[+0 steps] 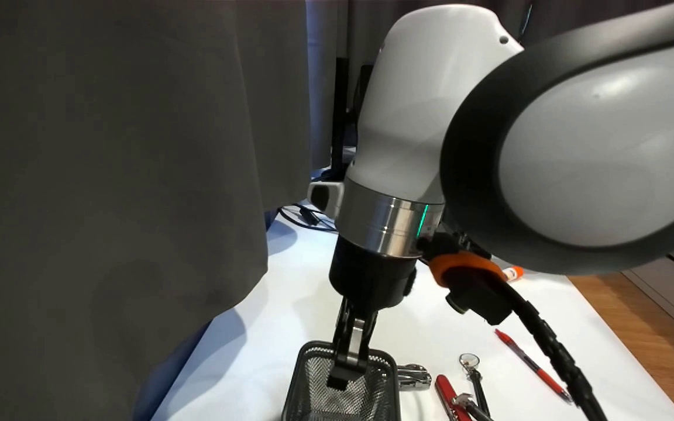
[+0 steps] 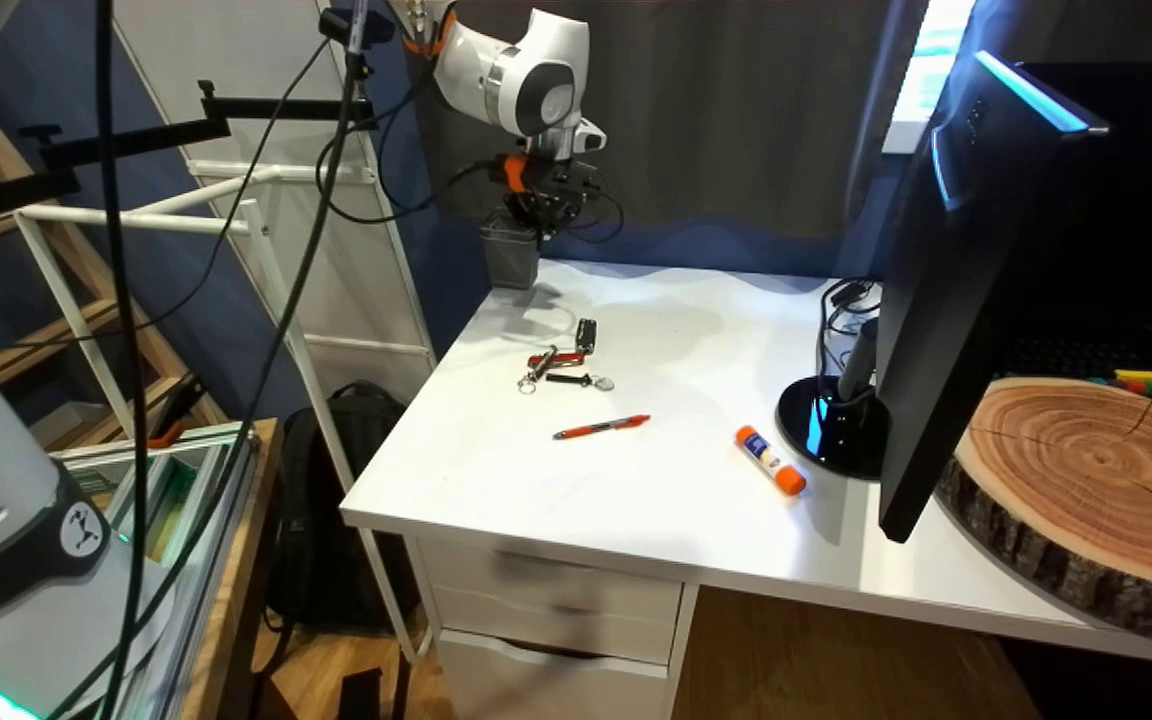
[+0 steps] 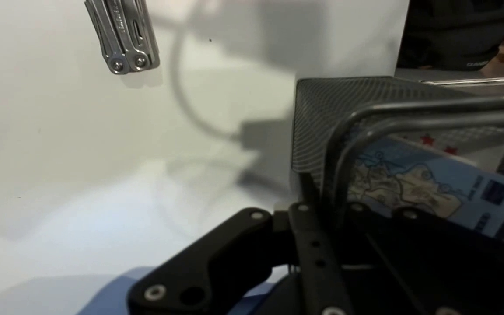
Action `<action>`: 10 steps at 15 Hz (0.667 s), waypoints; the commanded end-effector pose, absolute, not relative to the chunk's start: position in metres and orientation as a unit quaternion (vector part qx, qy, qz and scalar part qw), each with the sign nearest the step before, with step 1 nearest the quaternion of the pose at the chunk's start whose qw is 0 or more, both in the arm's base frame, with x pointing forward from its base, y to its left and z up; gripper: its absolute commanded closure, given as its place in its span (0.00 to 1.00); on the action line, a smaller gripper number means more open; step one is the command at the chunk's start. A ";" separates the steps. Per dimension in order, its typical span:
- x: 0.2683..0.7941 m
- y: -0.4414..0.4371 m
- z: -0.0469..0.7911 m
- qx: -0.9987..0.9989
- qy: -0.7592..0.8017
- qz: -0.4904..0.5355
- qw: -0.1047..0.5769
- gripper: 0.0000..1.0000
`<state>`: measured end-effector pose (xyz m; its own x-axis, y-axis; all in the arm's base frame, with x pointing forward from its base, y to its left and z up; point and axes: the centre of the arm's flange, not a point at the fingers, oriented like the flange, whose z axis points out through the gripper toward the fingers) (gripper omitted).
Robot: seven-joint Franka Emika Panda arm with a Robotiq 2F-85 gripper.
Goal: Move the bins to the left back corner
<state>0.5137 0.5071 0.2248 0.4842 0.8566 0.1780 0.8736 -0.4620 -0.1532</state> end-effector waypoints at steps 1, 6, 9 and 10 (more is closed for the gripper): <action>0.513 0.507 0.224 -0.854 -0.507 -0.037 0.112 0.94; 0.511 0.510 0.214 -0.846 -0.522 -0.046 0.099 0.97; 0.503 0.505 0.202 -0.839 -0.533 -0.056 0.089 0.97; 0.502 0.505 0.199 -0.839 -0.533 -0.064 0.089 0.97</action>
